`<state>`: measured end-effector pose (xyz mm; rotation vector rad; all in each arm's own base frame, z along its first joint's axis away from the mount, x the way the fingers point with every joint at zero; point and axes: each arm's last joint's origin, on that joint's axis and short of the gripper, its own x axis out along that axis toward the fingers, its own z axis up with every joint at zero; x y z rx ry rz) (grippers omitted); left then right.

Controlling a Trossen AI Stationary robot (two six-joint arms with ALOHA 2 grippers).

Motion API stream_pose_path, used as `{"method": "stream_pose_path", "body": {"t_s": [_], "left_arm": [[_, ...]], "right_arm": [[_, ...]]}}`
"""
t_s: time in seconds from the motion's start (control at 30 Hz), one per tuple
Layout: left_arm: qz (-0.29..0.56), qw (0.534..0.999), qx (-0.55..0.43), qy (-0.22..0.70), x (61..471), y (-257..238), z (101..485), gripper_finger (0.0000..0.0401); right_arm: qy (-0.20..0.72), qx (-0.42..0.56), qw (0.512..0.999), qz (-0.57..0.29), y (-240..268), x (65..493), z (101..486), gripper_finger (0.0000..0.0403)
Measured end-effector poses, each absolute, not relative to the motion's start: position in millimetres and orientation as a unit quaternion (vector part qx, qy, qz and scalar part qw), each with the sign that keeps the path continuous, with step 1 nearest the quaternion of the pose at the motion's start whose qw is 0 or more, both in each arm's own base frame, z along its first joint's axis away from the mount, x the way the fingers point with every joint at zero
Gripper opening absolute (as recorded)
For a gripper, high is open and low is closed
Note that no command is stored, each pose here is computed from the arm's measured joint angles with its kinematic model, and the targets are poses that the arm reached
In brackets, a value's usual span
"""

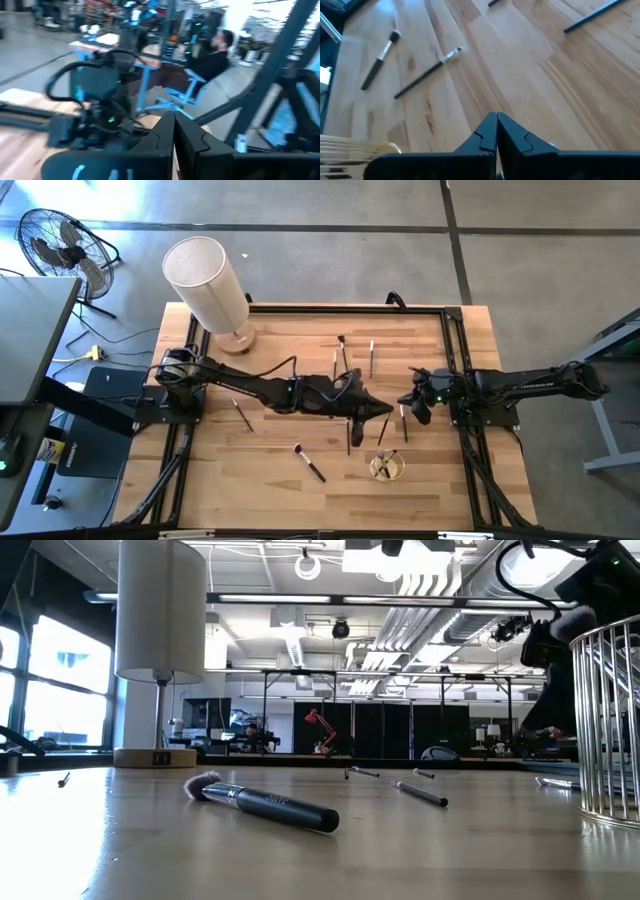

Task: Pick & Place Makeup Brushes
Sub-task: Put the eyeshadow brush into the pens makeup holder

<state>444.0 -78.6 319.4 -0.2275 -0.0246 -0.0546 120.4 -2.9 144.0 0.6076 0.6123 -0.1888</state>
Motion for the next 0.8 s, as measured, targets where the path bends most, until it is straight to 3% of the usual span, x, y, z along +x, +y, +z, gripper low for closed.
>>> {"method": "stream_pose_path", "body": {"t_s": [0.3,0.6,0.8], "left_arm": [[-0.058,0.998,-0.028,-0.006,443.7,-102.0,310.8,0.0],[-0.077,0.995,-0.025,-0.052,455.3,-114.1,296.5,0.0],[-0.085,0.995,-0.033,-0.031,465.0,-122.9,269.8,0.0]], "right_arm": [[0.294,0.305,0.901,-0.094,-2.9,120.5,144.2,0.0],[0.302,0.328,0.891,-0.089,-2.0,120.0,143.4,0.0],[0.303,0.344,0.885,-0.085,-1.5,120.0,143.5,0.0]]}}
